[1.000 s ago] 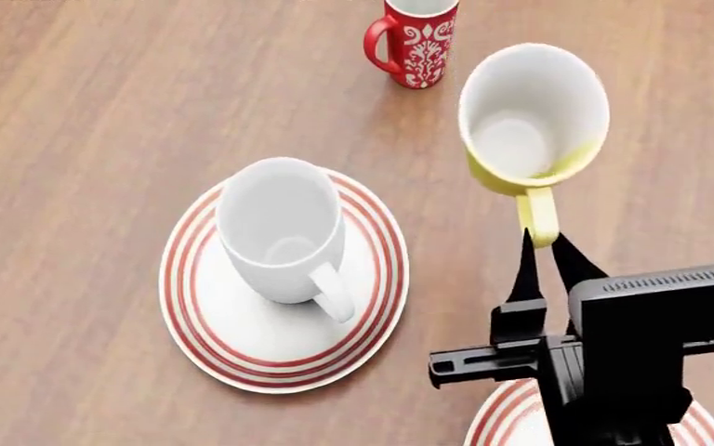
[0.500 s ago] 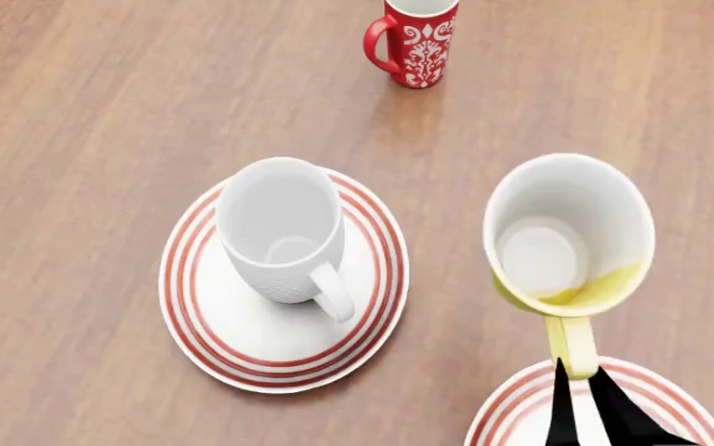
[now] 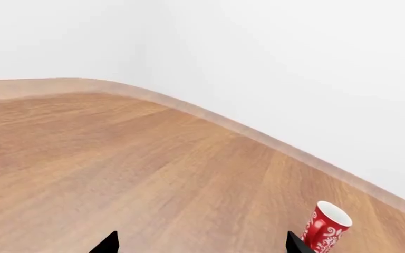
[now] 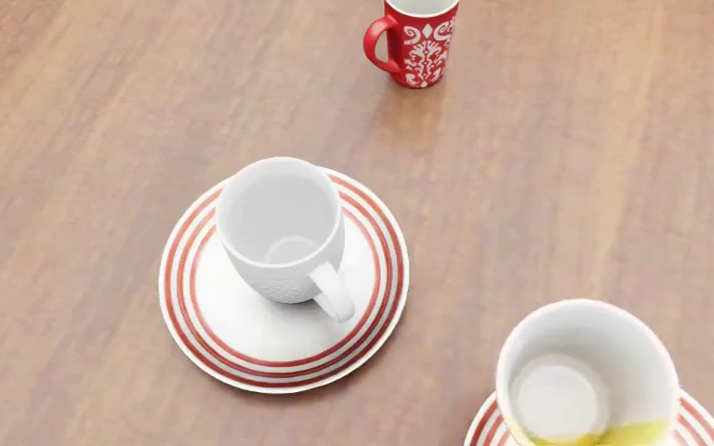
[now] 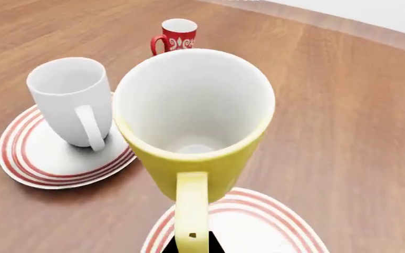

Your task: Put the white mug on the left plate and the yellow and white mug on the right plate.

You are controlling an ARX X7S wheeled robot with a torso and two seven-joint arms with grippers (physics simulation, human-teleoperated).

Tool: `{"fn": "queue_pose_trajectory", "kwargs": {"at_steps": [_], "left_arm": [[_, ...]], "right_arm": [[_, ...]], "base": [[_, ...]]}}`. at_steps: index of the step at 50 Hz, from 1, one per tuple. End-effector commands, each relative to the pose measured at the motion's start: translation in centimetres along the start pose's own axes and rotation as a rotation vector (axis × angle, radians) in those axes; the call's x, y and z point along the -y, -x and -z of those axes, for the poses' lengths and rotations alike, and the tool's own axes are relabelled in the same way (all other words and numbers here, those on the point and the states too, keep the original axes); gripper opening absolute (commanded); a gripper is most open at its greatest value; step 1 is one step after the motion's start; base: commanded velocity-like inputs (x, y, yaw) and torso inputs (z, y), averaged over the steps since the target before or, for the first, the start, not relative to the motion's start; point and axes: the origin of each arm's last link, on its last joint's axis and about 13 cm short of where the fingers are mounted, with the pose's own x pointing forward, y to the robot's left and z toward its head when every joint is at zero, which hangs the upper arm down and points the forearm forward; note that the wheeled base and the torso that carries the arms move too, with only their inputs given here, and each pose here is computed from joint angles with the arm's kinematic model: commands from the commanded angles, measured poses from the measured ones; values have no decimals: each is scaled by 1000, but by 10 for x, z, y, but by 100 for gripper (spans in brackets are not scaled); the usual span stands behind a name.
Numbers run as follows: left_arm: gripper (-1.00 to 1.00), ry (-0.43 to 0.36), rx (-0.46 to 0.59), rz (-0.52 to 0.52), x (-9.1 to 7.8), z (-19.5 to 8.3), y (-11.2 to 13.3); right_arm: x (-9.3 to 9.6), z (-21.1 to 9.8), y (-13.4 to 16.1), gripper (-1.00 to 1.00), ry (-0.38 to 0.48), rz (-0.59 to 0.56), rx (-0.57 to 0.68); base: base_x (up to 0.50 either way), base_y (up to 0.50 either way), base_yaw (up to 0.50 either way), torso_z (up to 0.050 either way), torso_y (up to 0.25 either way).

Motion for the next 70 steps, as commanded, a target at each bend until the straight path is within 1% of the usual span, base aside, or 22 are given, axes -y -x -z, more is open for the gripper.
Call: {"fn": "queue_pose_trajectory", "kwargs": {"at_steps": [1,11,25,33,45,63,70], "left_arm": [[100,3,2,-9,-1,0,-3],[100,-1,-3,-1,0,1,-1],[100,-3,-12,-3,0,0,1],[100,-3,-11,-3,-1,0,0],[100,0,-13,-4,-1,0,-1],[100,-4,-17,-1,0,1,0],[100,-3,-17,-2,-1,0,1]], "right_arm": [[-2,5,22,-100,-2,0,-11],[-2,25,25,-100,-40,10,-33],[1,29,42,-100,-52,41,-37],[3,36,46,-100,-68,59,-43],[10,45,49,-100,-106,97,-45],[9,72,34,-100,-169,81,-82],[10,77,33,-100,-180,85,-88]], "base": [[0,0,0,0,0],[0,0,0,0,0],[0,0,0,0,0],[0,0,0,0,0],[0,0,0,0,1],[0,0,0,0,0],[0,0,0,0,0]]}}
